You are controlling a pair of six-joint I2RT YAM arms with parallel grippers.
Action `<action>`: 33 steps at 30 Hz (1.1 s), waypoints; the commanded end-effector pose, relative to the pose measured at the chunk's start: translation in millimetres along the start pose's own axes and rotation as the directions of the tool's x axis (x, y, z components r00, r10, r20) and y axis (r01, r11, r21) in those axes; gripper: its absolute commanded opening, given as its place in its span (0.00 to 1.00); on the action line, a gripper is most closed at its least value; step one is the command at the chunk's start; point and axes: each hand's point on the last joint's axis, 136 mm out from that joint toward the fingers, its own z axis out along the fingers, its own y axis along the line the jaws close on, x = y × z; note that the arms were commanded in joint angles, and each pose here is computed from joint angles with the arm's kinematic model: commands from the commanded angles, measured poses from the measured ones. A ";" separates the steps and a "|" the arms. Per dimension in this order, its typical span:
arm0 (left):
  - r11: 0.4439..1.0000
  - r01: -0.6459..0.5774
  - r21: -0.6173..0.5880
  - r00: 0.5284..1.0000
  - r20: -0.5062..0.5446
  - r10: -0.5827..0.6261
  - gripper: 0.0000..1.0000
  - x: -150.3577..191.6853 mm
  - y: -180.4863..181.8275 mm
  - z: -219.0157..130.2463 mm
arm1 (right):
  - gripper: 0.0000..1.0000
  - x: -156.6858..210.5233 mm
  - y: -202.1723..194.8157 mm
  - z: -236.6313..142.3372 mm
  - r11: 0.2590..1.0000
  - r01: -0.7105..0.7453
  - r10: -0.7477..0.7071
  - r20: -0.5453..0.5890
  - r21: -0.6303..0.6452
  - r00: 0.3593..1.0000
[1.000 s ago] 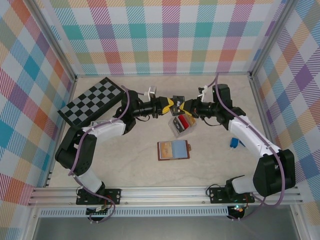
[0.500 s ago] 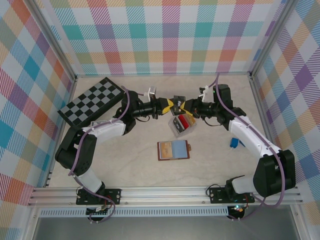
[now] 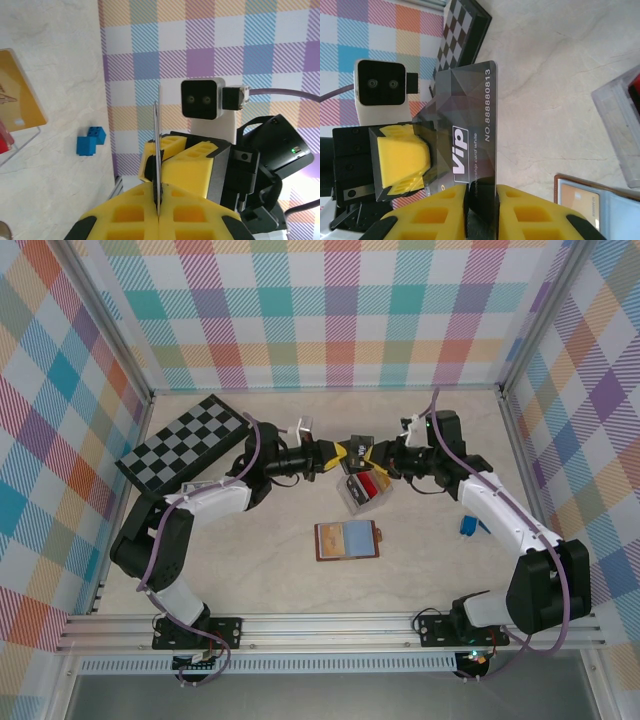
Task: Put the credit cards into the card holder
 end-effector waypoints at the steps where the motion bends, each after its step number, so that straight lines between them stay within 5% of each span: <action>1: 0.997 -0.079 0.013 0.997 -0.002 0.079 0.00 3.1 -17.4 -5.9 | 0.20 -0.7 -13.4 -3.1 0.998 -0.007 0.007 0.010 0.066 1.000; 20: 0.981 -0.042 -0.187 0.998 0.045 0.052 0.00 -3.6 29.6 -17.3 | 0.10 -6.3 -15.6 -13.2 0.975 0.171 -0.176 0.024 0.143 0.984; 33: 0.952 -0.028 -0.306 0.993 0.098 0.061 0.00 -7.4 50.0 -35.5 | 0.10 10.3 -48.3 5.1 0.897 0.329 -0.295 -0.154 0.294 0.943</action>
